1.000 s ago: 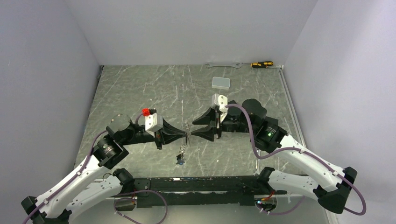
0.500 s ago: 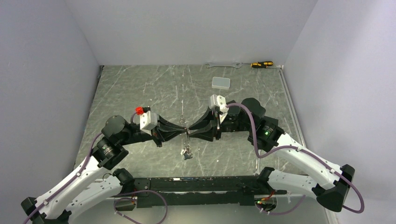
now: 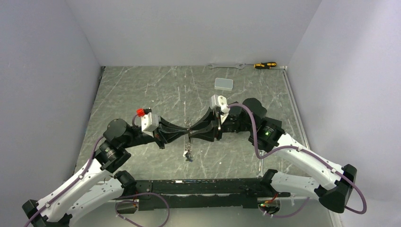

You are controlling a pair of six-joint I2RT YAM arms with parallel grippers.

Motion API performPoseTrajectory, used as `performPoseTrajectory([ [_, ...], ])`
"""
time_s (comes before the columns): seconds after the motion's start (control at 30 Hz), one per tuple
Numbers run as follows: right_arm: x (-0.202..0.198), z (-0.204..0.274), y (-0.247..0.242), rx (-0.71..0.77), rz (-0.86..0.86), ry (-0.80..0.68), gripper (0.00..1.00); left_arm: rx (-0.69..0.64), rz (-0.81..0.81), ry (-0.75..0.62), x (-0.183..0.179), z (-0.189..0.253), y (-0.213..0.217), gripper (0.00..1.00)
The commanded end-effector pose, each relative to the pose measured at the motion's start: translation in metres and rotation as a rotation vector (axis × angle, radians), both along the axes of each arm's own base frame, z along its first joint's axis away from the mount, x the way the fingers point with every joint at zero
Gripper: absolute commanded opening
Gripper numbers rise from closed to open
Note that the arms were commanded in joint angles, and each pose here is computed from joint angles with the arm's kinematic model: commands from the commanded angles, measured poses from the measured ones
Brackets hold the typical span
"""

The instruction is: Put the keys on the keyring

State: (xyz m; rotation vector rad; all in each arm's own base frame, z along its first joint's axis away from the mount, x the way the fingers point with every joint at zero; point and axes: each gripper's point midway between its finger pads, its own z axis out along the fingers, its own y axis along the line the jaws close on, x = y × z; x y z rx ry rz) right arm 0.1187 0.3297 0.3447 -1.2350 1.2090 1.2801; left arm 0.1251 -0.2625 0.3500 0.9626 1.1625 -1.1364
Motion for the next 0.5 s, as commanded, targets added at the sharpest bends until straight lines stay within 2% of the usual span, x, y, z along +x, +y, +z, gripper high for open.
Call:
performPoseTrajectory([
  [0.0, 0.0018, 0.0136, 0.0015, 0.051, -0.003, -0.036, 0.33, -0.101, 0.007, -0.077, -0.006, 0.0333, 0.0065, 0.0],
  [0.47, 0.0026, 0.0217, 0.0056, 0.075, 0.015, -0.042, 0.25, -0.134, 0.018, -0.086, -0.0068, 0.0378, 0.0099, 0.0],
])
